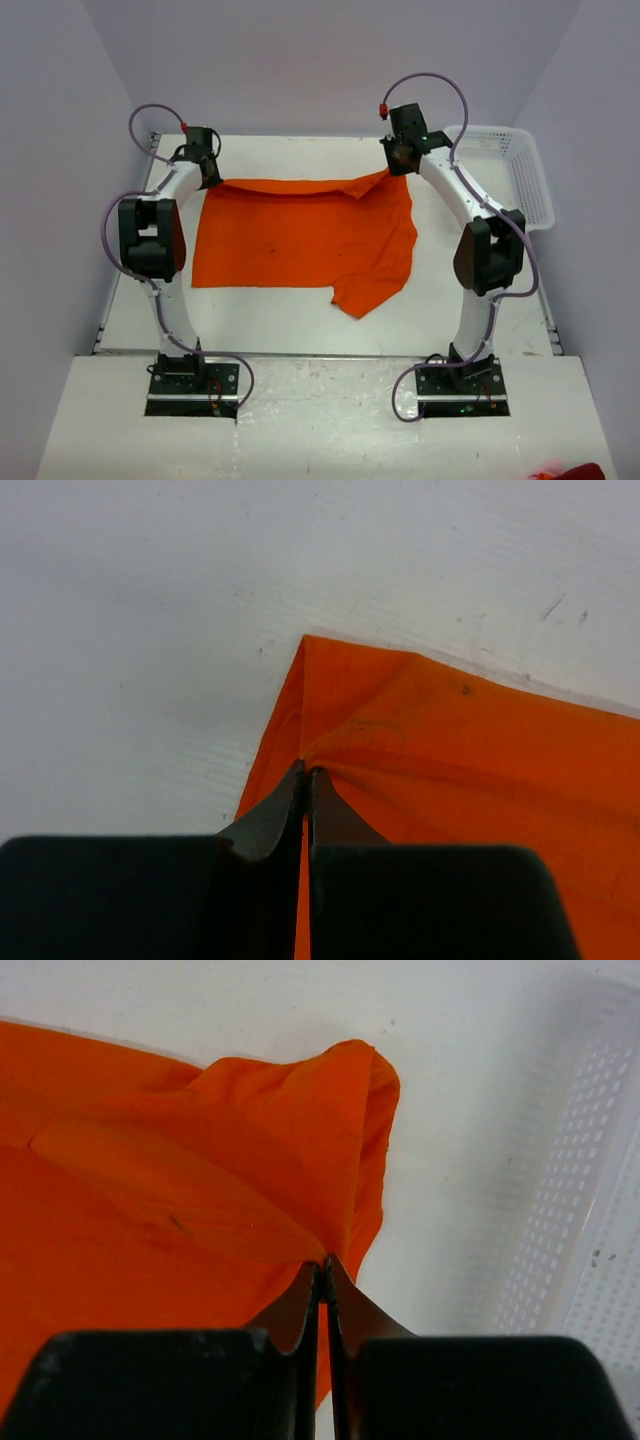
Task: Fold and stack the t-shirts
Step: Fold the flattened tshirt in 1/3 of the way
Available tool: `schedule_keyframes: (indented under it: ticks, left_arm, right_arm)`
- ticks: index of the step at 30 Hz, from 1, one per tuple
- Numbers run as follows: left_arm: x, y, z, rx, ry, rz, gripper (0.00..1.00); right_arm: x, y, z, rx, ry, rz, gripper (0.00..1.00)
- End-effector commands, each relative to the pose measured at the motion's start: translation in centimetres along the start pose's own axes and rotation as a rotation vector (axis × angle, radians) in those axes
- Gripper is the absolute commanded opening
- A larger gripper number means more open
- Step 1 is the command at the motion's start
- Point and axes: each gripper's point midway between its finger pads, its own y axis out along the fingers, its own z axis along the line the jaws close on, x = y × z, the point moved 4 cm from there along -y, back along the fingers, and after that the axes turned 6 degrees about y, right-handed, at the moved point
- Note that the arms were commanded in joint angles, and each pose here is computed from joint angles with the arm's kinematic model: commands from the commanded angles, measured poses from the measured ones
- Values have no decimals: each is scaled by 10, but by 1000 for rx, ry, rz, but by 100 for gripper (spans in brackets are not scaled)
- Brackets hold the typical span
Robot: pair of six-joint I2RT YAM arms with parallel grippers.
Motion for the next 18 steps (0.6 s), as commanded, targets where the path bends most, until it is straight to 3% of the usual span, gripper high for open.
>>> schedule_keyframes:
  ticks: [1, 5, 14, 18]
  left_arm:
    - [23, -36, 13, 29, -66, -86, 0]
    - [13, -39, 13, 25, -67, -68, 0]
    - [24, -45, 2, -3, -5, -95, 0]
    - [18, -43, 5, 31, -3, -69, 9]
  right_arm:
    - [17, -41, 0, 10, 70, -120, 0]
    - [-3, -39, 2, -5, 66, -74, 0]
    - [4, -52, 0, -14, 79, -96, 0]
    - [3, -56, -2, -19, 84, -86, 0]
